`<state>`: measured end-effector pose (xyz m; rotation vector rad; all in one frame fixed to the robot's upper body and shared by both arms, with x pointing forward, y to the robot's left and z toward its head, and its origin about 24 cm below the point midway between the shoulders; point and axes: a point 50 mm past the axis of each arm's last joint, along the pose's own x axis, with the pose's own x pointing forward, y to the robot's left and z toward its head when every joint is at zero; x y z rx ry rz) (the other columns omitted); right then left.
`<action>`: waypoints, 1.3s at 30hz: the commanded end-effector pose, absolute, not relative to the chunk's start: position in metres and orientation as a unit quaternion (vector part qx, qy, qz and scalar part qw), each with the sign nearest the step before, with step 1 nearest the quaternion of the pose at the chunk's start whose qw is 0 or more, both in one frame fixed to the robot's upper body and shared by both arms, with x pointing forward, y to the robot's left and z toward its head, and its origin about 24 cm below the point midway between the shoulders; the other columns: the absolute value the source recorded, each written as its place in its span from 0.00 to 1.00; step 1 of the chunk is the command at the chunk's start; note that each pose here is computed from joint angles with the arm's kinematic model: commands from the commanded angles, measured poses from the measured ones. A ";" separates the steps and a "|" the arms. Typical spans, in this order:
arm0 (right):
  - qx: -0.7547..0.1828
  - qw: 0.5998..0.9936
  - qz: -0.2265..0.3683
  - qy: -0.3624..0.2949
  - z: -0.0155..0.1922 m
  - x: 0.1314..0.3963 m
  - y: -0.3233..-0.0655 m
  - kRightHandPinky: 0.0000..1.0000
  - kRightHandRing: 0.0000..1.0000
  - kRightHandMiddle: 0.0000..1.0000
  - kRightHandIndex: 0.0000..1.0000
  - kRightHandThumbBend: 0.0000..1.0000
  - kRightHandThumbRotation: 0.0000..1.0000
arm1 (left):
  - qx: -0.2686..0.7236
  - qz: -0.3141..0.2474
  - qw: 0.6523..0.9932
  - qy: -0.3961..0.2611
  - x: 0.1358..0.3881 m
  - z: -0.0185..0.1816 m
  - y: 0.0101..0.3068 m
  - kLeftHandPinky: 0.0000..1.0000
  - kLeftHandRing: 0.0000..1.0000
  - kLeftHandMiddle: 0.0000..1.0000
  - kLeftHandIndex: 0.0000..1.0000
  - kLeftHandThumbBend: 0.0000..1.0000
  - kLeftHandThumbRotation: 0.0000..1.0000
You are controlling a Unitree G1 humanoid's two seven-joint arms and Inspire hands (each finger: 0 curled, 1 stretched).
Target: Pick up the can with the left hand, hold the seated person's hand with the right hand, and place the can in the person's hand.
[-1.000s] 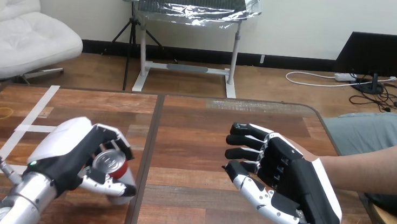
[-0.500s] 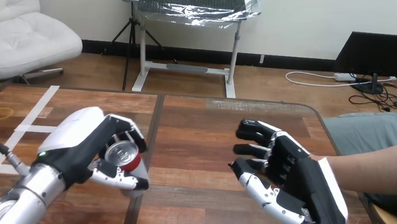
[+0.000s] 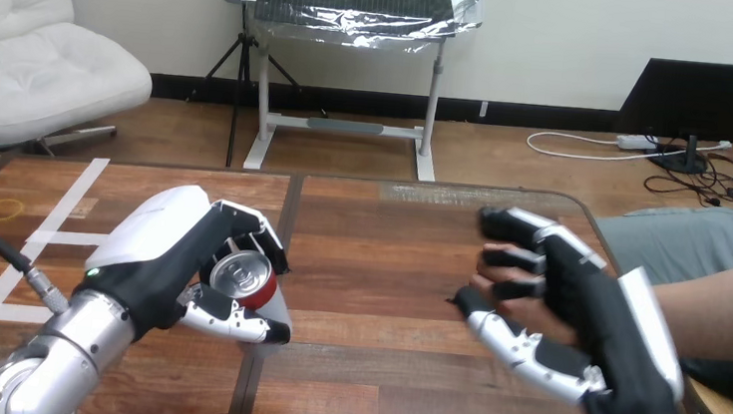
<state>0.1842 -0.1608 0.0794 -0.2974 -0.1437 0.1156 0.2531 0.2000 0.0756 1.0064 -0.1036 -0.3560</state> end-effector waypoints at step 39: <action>-0.580 0.811 0.036 -0.058 0.159 0.216 -0.215 0.68 0.79 0.81 0.77 0.85 0.00 | 0.479 -0.183 0.844 -0.156 0.264 0.119 0.162 0.35 0.39 0.46 0.49 0.63 0.00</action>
